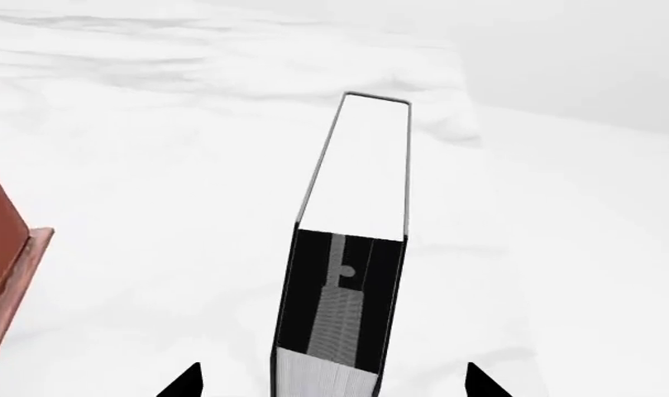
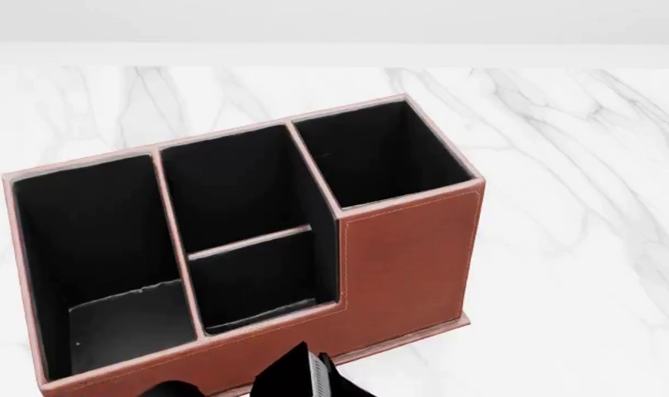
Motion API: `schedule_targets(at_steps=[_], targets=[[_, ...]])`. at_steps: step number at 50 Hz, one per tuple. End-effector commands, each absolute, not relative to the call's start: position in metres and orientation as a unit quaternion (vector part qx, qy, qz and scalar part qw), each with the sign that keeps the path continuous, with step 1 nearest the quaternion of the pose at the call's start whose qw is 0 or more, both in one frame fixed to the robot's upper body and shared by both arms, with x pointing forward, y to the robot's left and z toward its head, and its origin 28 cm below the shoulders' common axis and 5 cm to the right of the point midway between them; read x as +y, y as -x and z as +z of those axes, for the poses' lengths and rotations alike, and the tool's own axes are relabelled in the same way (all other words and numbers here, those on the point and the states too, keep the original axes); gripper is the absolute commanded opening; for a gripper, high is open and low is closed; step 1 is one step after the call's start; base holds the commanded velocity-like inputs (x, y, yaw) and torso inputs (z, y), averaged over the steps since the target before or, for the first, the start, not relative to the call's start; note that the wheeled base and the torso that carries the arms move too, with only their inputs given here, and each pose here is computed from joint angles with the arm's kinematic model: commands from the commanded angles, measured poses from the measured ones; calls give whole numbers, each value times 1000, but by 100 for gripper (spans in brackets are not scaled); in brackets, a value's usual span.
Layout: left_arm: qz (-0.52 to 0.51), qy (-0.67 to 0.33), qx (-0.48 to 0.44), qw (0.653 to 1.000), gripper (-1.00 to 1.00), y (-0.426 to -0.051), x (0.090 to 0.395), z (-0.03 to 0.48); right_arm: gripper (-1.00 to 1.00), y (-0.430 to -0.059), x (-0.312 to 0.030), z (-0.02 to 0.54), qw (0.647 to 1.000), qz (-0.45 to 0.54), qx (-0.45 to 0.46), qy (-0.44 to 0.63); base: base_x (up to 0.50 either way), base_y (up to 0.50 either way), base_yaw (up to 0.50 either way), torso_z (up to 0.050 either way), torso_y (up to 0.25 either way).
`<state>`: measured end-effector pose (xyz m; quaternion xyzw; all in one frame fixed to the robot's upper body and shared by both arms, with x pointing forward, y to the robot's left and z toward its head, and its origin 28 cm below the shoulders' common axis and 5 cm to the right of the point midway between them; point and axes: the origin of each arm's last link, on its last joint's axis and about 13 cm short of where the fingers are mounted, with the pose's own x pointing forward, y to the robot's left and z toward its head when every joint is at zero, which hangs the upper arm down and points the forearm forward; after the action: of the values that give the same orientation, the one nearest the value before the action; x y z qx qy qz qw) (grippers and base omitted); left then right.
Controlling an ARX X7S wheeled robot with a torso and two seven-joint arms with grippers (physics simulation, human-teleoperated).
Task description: Pick up the book and place it in the back compartment of the caddy.
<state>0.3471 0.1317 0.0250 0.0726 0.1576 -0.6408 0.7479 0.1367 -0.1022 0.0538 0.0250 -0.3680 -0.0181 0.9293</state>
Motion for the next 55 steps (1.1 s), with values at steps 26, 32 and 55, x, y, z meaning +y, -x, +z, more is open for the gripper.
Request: schedule_targets(at_steps=[26, 32, 55], targets=[[-639, -100, 202, 736, 100, -340, 127, 18, 100, -136, -104, 55, 928, -21, -371, -28, 0, 0, 0, 0, 0], [-637, -103, 206, 736, -100, -340, 128, 16, 100, -136, -104, 56, 928, -22, -371, -28, 0, 0, 0, 0, 0], [-602, -113, 201, 765, -100, -347, 146, 15, 100, -136, -105, 56, 928, -27, -372, -28, 0, 0, 0, 0, 0]])
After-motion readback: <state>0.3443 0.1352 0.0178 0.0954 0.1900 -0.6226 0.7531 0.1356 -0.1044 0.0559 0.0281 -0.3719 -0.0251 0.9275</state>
